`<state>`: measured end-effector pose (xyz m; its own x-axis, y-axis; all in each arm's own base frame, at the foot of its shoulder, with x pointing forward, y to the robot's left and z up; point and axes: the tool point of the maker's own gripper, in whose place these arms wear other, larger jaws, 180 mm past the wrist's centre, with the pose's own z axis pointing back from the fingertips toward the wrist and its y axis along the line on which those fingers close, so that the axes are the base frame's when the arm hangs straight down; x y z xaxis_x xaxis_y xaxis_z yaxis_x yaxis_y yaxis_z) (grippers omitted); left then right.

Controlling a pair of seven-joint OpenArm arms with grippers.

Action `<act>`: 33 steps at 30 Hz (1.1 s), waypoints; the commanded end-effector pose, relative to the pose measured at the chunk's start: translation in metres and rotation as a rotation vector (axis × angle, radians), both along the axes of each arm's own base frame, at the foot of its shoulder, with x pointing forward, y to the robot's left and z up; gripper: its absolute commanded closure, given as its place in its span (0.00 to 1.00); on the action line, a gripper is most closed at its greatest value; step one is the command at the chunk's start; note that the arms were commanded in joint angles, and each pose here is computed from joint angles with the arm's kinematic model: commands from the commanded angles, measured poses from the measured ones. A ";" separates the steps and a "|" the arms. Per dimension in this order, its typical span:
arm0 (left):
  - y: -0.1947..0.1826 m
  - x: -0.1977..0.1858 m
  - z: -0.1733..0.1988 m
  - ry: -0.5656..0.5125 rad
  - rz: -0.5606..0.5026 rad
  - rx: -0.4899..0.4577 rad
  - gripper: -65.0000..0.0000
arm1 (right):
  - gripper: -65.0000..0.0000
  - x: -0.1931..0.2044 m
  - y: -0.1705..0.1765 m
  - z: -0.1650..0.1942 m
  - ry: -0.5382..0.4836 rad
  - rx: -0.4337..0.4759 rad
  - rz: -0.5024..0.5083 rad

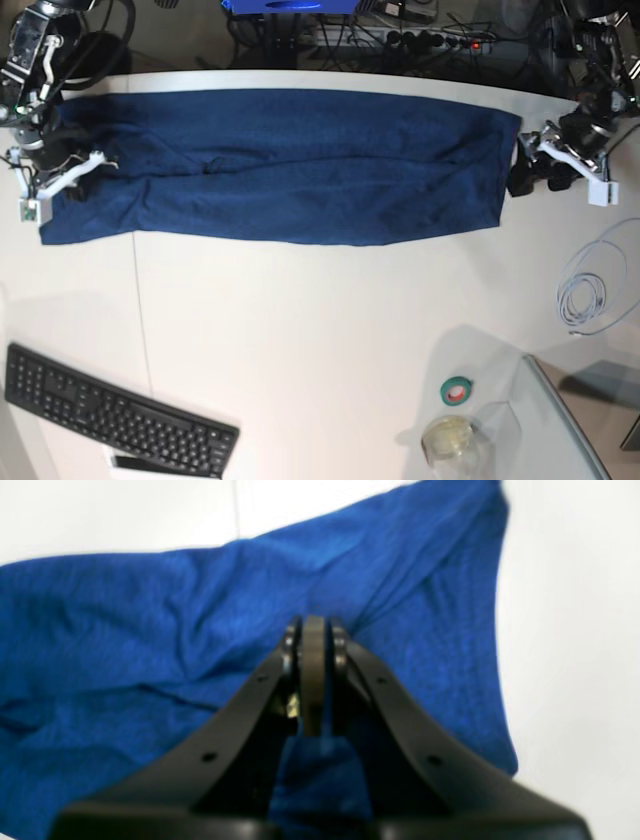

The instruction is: Layout the t-shirt on the table in an organized manner, then fold the t-shirt properly

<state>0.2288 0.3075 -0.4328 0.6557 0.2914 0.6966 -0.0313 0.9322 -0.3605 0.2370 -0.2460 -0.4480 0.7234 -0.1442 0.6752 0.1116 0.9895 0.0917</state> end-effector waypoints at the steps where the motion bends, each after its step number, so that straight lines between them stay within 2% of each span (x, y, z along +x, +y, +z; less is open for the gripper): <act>1: 0.012 0.005 0.008 -0.033 0.009 0.007 0.15 | 0.97 0.012 -0.003 0.014 -0.058 -0.010 0.003; 7: -0.004 0.003 -0.015 -0.006 -0.003 -0.042 0.15 | 0.97 0.011 -0.004 0.013 -0.056 -0.010 0.003; 13: -0.036 -0.001 -0.037 0.047 -0.070 -0.086 0.15 | 0.97 0.011 -0.004 0.013 -0.056 -0.010 0.003; 20: -0.034 -0.013 -0.055 0.081 -0.025 -0.115 0.16 | 0.97 0.011 -0.006 0.014 -0.057 -0.014 0.000; 21: -0.034 -0.012 -0.056 0.083 -0.021 -0.118 0.20 | 0.97 0.011 -0.006 0.014 -0.057 -0.014 0.000; 23: -0.033 -0.014 -0.062 0.102 -0.008 -0.129 0.34 | 0.97 0.011 -0.006 0.014 -0.057 -0.014 0.000; 29: -0.029 -0.016 -0.072 0.130 0.024 -0.146 0.94 | 0.97 0.011 -0.004 0.014 -0.059 -0.013 0.004; 30: -0.027 -0.014 -0.071 0.127 0.027 -0.144 1.00 | 0.97 0.011 -0.004 0.014 -0.059 -0.013 0.004; 33: -0.018 -0.001 -0.065 0.104 0.044 -0.140 1.00 | 0.97 0.011 -0.004 0.014 -0.057 -0.013 0.005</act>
<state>0.2317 0.2786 -0.4946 0.6700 0.4519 0.5890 -0.1067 0.8438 -0.5260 0.2382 -0.2467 -0.4471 0.7199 -0.1457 0.6786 0.1133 0.9893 0.0922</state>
